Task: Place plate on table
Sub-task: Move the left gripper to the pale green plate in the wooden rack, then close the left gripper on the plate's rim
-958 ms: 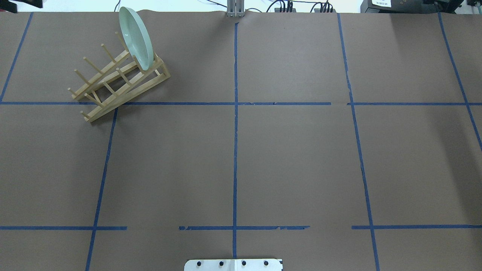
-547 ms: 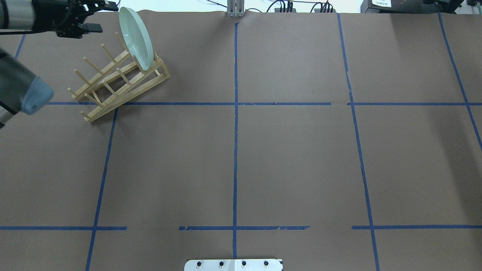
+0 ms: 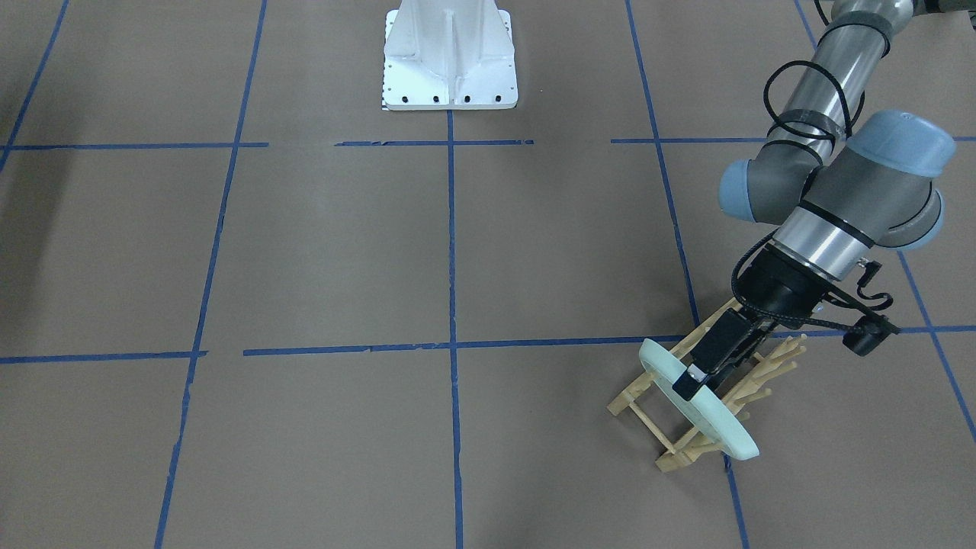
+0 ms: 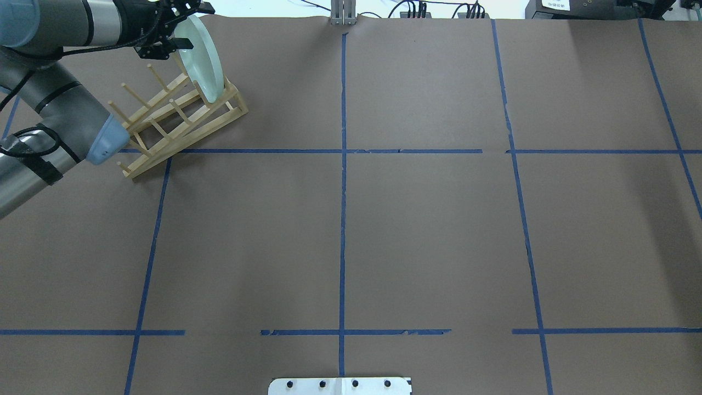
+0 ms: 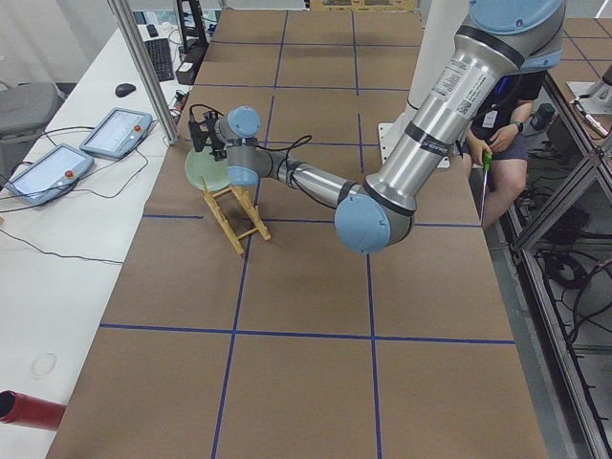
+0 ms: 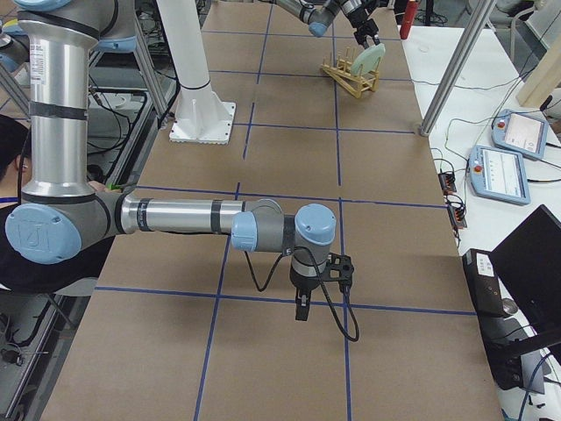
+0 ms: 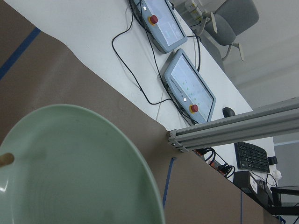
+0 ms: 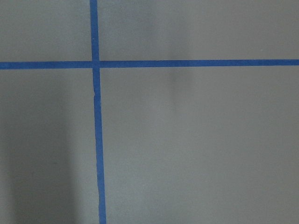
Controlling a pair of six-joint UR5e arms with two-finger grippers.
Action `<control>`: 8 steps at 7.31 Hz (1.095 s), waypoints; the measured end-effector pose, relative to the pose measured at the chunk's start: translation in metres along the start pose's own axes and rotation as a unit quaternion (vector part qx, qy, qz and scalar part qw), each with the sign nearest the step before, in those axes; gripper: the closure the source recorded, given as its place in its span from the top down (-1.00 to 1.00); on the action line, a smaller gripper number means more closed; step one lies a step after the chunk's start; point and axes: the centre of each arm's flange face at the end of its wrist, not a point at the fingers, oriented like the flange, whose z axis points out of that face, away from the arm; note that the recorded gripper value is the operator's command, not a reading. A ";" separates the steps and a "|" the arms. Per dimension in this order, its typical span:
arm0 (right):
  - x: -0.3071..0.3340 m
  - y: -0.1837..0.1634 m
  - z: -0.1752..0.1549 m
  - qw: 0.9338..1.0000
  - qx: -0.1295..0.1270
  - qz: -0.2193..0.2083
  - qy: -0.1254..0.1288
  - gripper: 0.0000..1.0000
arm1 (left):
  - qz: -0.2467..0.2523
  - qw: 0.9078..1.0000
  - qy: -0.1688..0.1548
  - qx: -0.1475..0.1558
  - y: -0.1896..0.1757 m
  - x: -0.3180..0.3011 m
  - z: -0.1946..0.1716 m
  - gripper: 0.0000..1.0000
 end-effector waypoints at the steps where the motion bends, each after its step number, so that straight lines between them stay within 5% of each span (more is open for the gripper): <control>1: 0.000 0.000 0.000 1.000 0.000 0.000 0.000 1.00 | 0.000 1.000 -0.004 0.001 -0.002 -0.001 0.003 0.35; 4: 0.000 0.000 0.000 1.000 0.000 0.000 0.000 1.00 | 0.016 1.000 -0.007 0.000 -0.023 0.000 -0.008 -0.32; 6: 0.000 0.000 0.000 1.000 0.000 0.000 0.000 1.00 | 0.021 1.000 -0.008 -0.011 -0.039 0.002 -0.021 -0.37; 8: 0.000 0.000 0.000 1.000 0.000 0.000 0.000 1.00 | 0.022 1.000 -0.010 -0.014 -0.042 0.001 -0.022 -0.13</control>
